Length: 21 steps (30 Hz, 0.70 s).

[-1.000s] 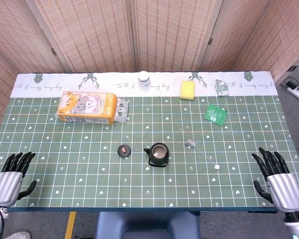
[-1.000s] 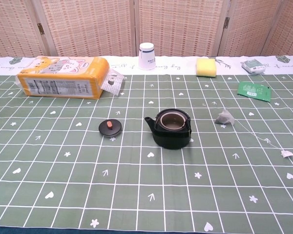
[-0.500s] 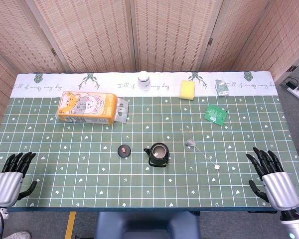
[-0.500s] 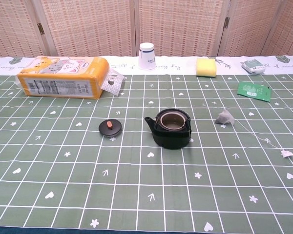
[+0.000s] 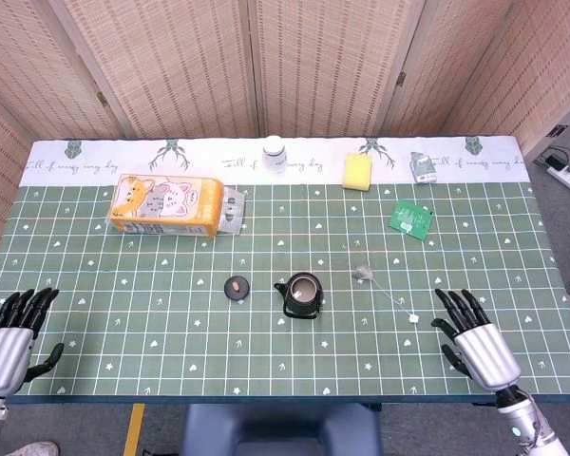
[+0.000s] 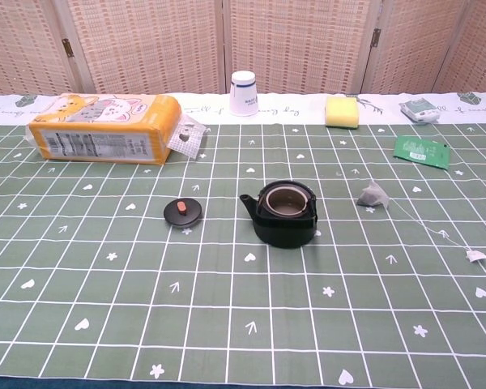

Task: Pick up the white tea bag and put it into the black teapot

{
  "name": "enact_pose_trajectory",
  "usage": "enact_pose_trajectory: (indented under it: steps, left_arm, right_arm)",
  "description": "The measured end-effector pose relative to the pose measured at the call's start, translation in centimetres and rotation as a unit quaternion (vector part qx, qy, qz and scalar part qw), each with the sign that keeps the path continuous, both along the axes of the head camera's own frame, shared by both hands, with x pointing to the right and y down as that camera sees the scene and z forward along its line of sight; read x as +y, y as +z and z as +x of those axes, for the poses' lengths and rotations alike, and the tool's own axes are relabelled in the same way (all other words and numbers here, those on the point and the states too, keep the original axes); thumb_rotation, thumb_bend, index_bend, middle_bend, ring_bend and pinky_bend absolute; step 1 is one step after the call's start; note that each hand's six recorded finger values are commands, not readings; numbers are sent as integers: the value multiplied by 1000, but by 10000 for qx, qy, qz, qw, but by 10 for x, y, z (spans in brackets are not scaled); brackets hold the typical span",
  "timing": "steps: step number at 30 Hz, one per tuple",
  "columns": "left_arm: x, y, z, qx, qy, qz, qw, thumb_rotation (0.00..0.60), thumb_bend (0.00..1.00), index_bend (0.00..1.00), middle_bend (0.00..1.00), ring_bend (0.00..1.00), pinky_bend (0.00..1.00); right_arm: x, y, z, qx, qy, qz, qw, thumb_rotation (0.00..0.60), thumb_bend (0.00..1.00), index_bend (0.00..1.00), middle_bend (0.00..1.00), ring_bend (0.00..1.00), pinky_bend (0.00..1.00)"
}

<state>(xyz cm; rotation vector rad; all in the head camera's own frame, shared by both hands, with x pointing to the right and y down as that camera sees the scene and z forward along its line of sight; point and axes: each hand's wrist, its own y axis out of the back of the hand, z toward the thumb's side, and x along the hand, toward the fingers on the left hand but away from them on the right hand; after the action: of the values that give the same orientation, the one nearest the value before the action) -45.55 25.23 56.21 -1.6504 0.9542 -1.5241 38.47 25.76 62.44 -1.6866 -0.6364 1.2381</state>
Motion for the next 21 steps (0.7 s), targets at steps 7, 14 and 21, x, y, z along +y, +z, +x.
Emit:
enact_pose_trajectory:
  steps: [7, 14, 21]
  left_arm:
    - [0, -2, 0, 24, -5, 6, 10000, 600, 343, 25, 49, 0, 0]
    - [1, -2, 0, 21, -4, -11, 10000, 600, 343, 26, 49, 0, 0]
    - [0, -3, 0, 16, 0, 15, 10000, 600, 343, 24, 49, 0, 0]
  right_arm:
    - [13, 24, 6, 177, -85, 115, 9997, 600, 386, 430, 0, 7, 0]
    - [21, 47, 10, 156, 3, -20, 9999, 600, 386, 430, 0, 8, 0]
    - [16, 63, 9, 213, -32, -18, 9998, 600, 387, 463, 13, 27, 0]
